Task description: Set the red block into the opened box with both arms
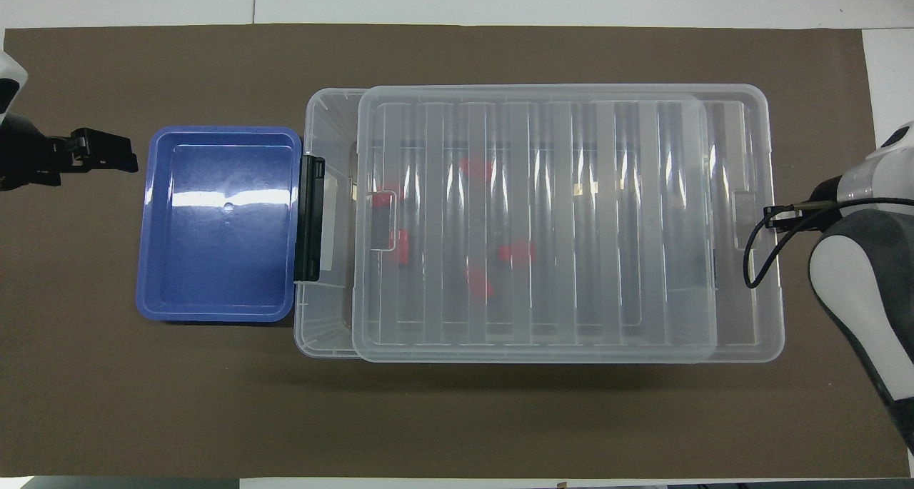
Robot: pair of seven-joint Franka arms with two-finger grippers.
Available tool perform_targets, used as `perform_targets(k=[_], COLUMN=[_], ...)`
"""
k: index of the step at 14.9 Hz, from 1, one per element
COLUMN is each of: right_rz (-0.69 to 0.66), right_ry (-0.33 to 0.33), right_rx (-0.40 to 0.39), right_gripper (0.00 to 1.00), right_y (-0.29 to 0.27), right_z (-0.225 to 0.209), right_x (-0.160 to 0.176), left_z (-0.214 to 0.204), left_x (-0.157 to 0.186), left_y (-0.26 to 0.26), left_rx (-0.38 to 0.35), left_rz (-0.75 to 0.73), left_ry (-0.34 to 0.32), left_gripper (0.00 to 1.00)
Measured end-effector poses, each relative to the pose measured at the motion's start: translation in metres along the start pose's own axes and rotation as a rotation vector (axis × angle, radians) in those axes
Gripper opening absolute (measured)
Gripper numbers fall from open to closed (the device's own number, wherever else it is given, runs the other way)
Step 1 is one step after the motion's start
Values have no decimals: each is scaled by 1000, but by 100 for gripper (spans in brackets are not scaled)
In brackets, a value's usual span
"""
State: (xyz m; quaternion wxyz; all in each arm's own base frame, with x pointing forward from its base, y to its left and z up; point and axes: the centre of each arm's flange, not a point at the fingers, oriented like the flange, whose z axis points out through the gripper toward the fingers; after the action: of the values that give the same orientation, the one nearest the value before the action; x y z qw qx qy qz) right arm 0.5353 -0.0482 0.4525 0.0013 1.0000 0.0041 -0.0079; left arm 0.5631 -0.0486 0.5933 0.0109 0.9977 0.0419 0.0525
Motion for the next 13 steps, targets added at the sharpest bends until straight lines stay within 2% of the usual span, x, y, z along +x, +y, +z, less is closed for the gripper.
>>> perform_targets(k=[4,13], right_rz=[16,43], right_ry=[2,8], right_rx=[0,20], right_gripper=[1,1], right_y=[-26,-29], right_z=[2,-1], right_x=[-1,-2], left_z=[0,0], left_x=[0,0], left_y=[0,0], left_rx=[0,0], left_rz=[0,0], left_ry=[0,0], left_gripper=[100,100])
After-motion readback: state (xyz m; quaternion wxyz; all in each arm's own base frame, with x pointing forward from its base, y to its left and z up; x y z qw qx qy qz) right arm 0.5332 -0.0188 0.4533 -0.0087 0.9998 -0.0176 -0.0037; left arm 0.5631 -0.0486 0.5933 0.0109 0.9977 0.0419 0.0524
